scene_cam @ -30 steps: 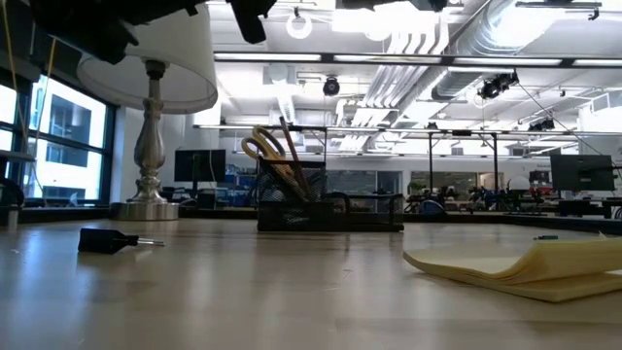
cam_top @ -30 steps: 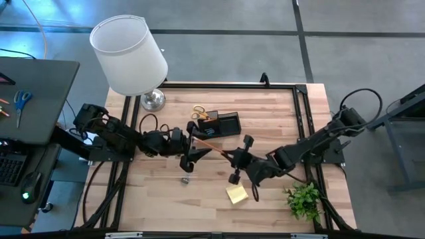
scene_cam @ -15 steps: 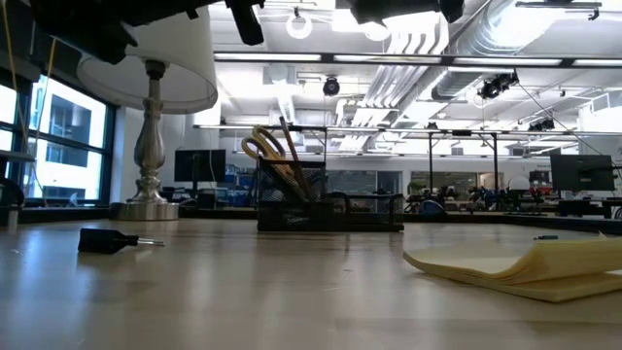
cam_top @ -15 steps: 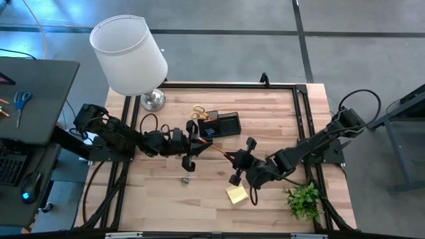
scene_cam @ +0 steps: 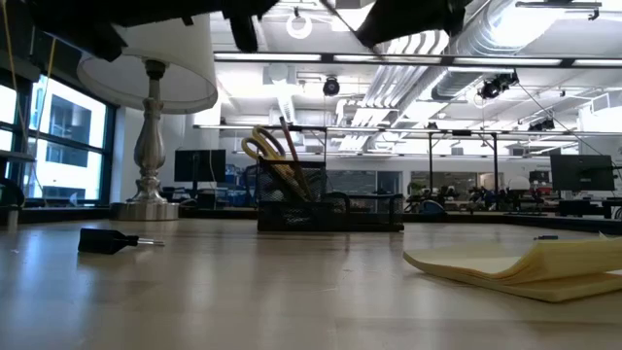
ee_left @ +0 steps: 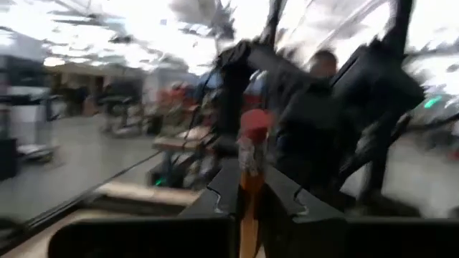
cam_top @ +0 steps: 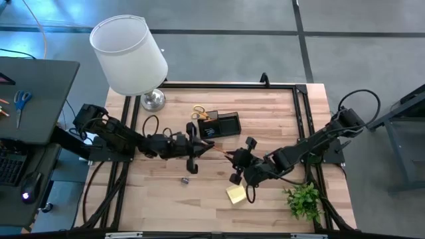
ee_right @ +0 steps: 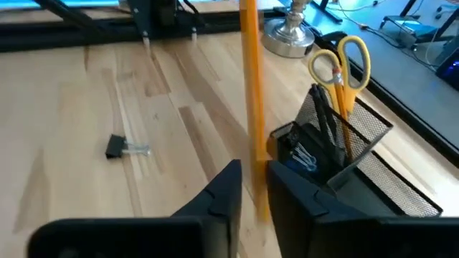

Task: Pick and place office supplies into organizer
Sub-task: Put the orange pencil into the black desk organizer

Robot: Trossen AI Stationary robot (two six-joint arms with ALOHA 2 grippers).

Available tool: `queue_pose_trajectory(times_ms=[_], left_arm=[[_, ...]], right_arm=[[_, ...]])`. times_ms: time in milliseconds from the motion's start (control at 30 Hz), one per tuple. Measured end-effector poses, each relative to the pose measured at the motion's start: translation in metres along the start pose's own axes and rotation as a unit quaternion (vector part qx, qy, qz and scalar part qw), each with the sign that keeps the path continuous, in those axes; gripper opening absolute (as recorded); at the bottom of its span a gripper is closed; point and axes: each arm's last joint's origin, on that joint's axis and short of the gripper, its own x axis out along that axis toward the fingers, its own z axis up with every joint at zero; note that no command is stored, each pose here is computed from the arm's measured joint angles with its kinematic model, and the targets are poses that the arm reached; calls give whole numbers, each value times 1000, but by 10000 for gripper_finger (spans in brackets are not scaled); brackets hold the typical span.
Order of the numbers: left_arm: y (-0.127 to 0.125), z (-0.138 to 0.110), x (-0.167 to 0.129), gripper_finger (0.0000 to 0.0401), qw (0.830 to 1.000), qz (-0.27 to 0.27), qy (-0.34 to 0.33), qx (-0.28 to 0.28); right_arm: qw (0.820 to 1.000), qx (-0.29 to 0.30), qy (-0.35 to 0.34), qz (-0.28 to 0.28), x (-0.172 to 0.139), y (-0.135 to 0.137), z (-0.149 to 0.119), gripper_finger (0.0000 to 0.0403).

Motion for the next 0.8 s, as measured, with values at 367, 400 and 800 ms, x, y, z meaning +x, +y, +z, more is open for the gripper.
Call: queue_pose_trajectory(times_ms=[367, 400, 800], left_arm=[[9, 11, -4, 4, 987, 97, 38, 119], [10, 13, -5, 3, 983, 116, 46, 137], [67, 7, 2, 2, 960, 195, 122, 162]], right_arm=[[998, 19, 58, 25, 1, 2, -12, 159], [998, 26, 60, 28, 2, 3, -13, 165], [996, 59, 62, 38, 1, 18, -23, 188]])
